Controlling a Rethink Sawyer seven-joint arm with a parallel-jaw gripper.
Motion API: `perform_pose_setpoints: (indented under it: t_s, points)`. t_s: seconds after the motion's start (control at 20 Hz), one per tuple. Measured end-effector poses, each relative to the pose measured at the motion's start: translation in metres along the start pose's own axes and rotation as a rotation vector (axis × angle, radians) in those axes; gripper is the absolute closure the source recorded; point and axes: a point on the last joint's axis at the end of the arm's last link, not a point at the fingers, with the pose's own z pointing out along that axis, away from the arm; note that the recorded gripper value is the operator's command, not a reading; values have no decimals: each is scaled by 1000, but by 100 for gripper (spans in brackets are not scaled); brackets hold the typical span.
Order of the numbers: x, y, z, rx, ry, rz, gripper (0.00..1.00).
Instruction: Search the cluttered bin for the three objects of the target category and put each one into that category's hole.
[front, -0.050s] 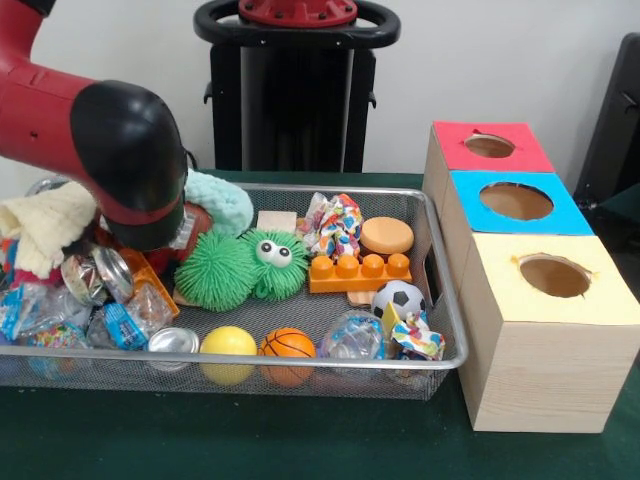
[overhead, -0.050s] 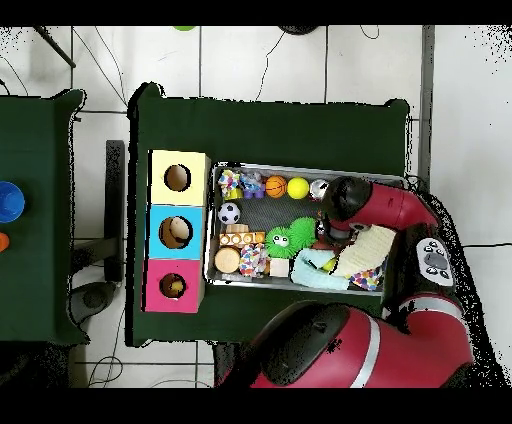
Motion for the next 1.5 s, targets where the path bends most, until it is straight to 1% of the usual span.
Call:
perform_pose_setpoints:
  t_s: [0.25, 0.35, 0.55, 0.6, 0.75, 0.8, 0.95, 1.15, 1.3, 1.35, 1.5]
  points:
    - [7, -9, -1, -98, -22, 70, 0]
    - [11, -12, -1, -132, -28, 95, 0]
    - [20, -15, 8, -180, -18, 131, 0]
    - [25, -15, 14, -208, -10, 149, 0]
    - [32, -16, 23, -244, 0, 175, 0]
    - [35, -17, 27, -263, 0, 188, 0]
    - [39, -20, 33, -332, -17, 244, 0]
    - [42, -32, 37, -443, -83, 358, 0]
    - [47, -35, 43, -493, -107, 414, 0]
    - [49, -36, 46, -521, -115, 444, 0]
    - [53, -35, 51, -561, -124, 486, 0]
